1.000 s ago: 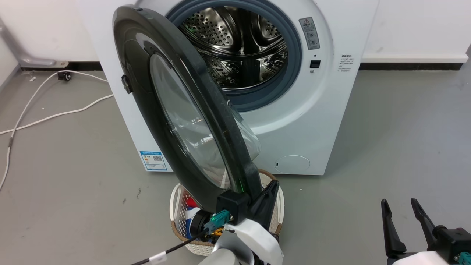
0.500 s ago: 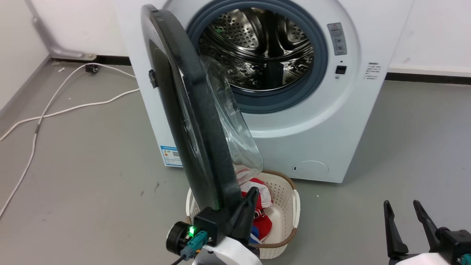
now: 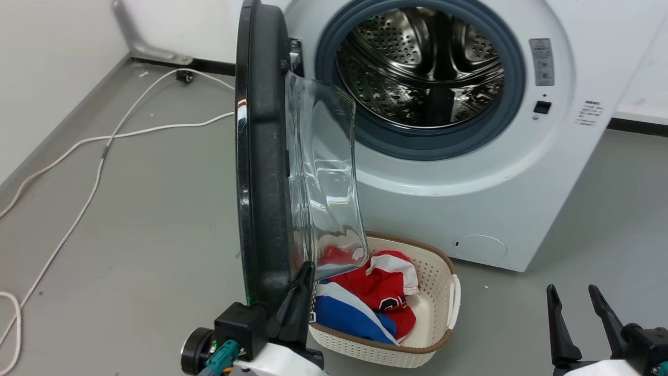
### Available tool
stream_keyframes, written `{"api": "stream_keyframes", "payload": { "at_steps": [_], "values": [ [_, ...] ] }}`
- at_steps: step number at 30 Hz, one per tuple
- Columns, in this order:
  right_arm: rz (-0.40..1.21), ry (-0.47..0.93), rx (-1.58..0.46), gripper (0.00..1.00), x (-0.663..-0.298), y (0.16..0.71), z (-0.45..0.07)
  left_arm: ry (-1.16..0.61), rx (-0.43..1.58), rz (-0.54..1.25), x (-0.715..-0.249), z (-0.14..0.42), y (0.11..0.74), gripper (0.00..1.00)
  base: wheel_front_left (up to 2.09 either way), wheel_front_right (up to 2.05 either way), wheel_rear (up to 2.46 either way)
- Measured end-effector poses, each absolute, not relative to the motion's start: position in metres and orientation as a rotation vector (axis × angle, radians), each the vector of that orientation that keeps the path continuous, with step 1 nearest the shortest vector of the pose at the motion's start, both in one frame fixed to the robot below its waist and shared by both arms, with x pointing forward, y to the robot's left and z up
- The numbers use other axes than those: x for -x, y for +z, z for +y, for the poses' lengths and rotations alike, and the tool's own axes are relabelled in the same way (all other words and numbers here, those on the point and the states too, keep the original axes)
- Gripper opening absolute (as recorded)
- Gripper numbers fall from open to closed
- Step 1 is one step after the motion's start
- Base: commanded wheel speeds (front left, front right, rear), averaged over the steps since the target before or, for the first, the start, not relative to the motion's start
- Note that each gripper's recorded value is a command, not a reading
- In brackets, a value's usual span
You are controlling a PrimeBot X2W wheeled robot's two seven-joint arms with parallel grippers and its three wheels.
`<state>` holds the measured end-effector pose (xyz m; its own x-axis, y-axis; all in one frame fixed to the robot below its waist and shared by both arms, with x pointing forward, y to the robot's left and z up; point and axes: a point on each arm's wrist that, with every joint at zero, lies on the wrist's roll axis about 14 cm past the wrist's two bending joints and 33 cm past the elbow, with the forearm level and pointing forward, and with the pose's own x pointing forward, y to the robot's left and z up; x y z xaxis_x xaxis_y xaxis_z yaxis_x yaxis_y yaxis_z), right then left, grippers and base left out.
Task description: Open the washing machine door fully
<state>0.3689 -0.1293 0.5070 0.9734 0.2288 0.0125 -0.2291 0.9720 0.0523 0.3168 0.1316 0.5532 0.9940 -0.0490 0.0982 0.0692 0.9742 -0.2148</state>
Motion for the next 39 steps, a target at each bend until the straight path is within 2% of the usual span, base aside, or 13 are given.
{"api": "stream_keyframes", "payload": {
  "at_steps": [18, 32, 39],
  "values": [
    [0.028, 0.331, -0.033, 1.00, -0.392, 0.502, -0.095, 0.253, 0.180, -0.048, -0.302, 0.262, 0.533, 0.00, 0.00, 0.00, 0.00],
    [0.095, 0.326, -0.009, 1.00, -0.423, 0.477, -0.097, 0.415, 0.150, -0.050, -0.343, 0.358, 0.531, 0.00, 0.00, 0.00, 0.00],
    [0.108, 0.318, -0.011, 1.00, -0.431, 0.470, -0.101, 0.482, 0.122, -0.056, -0.347, 0.393, 0.534, 0.00, 0.00, 0.00, 0.00]
  ]
}}
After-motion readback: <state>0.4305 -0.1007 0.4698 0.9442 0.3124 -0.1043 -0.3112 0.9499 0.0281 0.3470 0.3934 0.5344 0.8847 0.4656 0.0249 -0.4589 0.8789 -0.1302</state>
